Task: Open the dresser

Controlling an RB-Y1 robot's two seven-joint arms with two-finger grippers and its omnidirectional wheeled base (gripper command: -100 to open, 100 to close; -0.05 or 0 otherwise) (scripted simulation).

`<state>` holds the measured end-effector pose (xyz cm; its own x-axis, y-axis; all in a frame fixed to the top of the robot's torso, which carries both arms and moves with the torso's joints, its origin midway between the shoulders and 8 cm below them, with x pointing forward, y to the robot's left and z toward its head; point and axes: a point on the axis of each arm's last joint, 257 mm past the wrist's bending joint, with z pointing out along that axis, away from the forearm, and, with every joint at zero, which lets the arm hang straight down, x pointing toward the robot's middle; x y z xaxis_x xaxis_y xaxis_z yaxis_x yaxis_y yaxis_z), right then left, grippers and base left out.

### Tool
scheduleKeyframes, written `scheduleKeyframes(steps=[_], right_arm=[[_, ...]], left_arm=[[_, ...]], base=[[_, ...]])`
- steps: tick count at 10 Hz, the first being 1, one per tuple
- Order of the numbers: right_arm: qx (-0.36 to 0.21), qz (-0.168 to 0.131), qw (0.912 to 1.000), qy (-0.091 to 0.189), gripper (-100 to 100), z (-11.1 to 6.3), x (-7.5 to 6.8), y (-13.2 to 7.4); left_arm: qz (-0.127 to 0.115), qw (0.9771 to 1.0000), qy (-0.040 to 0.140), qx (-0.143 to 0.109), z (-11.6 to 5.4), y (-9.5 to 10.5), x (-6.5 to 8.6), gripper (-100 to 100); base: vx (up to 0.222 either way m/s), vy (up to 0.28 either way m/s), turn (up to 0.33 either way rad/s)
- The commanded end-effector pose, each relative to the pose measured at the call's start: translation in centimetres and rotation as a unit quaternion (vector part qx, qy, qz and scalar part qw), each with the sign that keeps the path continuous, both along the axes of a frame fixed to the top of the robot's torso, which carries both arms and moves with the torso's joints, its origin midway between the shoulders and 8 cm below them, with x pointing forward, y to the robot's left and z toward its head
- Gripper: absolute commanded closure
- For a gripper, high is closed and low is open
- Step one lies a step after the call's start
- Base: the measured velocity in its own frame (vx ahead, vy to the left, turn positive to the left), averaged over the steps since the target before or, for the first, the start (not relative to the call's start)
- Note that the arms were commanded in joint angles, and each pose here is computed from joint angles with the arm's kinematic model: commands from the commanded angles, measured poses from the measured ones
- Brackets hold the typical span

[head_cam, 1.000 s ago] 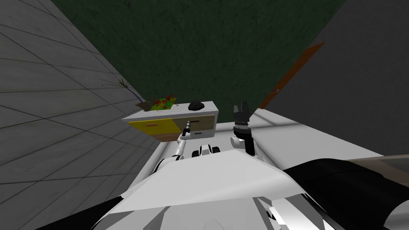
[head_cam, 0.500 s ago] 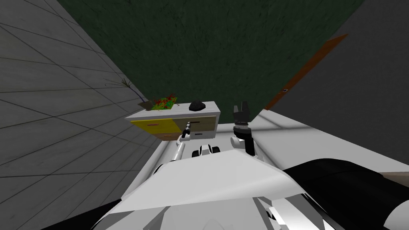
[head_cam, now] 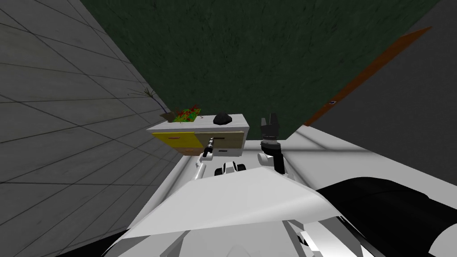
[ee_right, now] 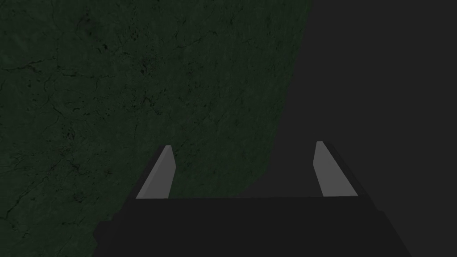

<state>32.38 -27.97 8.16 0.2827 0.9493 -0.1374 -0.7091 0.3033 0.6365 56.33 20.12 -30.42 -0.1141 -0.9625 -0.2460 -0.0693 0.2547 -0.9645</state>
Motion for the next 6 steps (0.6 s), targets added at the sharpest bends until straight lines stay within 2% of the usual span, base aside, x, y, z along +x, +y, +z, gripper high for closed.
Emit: scheduleKeyframes(steps=[1, 2, 4, 5, 6], right_arm=[[0.0, 0.0, 1.0, 0.0, 0, 0.0, 0.0, 0.0], [0.0, 0.0, 1.0, 0.0, 0, 0.0, 0.0, 0.0], [0.0, 0.0, 1.0, 0.0, 0, 0.0, 0.0, 0.0], [0.0, 0.0, 1.0, 0.0, 0, 0.0, 0.0, 0.0], [0.0, 0.0, 1.0, 0.0, 0, 0.0, 0.0, 0.0]], left_arm=[[-0.015, 0.9997, 0.015, -0.009, -0.9, -1.2, -1.9, 100], [-0.02, 0.9997, 0.014, -0.01, -0.8, -1.8, -2.6, 100], [-0.021, 0.9997, -0.002, -0.012, 0.8, -1.9, -2.5, 100], [-0.032, 0.9991, 0.018, -0.022, -0.5, -2.9, -4.1, 100], [-0.04, 0.9987, 0.02, -0.024, -0.7, -3.8, -4.8, 100]], base=[[0.054, -0.031, 0.181], [0.065, -0.04, 0.117], [0.017, -0.003, -0.008], [0.05, -0.032, 0.143], [0.06, -0.046, 0.158]])
